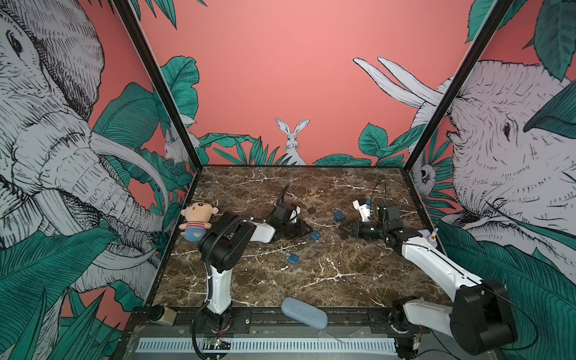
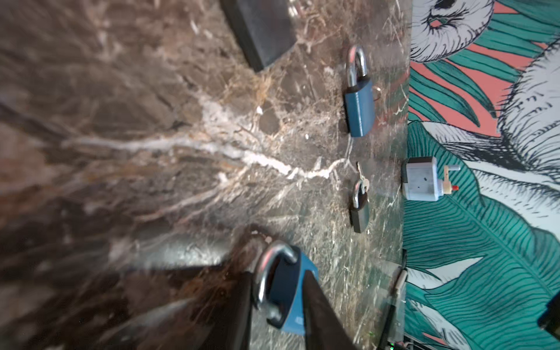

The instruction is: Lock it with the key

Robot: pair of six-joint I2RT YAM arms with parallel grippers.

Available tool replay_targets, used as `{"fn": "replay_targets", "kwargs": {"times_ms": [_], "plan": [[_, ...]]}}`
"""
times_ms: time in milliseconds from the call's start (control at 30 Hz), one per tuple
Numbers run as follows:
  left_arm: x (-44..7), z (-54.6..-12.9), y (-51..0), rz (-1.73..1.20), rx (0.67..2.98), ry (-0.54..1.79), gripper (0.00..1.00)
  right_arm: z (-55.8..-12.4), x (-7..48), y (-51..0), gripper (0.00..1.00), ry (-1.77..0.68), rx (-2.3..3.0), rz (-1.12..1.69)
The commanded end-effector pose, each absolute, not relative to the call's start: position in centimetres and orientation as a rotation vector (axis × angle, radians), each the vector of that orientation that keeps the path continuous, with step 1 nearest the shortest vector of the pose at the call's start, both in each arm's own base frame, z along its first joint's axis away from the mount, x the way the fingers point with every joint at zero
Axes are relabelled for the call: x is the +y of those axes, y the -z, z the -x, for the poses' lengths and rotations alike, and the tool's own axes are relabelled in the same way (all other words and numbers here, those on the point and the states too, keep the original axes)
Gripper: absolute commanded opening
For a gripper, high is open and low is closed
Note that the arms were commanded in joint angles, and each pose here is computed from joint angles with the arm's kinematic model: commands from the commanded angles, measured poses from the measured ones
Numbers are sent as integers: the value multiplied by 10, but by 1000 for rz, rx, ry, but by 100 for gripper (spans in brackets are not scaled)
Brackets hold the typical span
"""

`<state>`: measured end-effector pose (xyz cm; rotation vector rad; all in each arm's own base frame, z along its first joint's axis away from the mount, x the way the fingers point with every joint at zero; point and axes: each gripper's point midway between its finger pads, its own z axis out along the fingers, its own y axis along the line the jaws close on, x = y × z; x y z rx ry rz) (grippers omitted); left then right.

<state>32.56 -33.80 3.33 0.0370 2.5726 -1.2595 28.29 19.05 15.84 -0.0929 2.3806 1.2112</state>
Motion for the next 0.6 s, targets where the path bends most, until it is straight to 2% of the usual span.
{"fn": "replay_targets", "kwargs": {"times_ms": [0,567], "plan": [[-332,-325,-39,-34,2581,1204,35,-287,191,-163,0,-1202,2349,106],[-288,-321,-56,-37,2626,872,40,-295,202,-146,0,-1042,2433,198]]}}
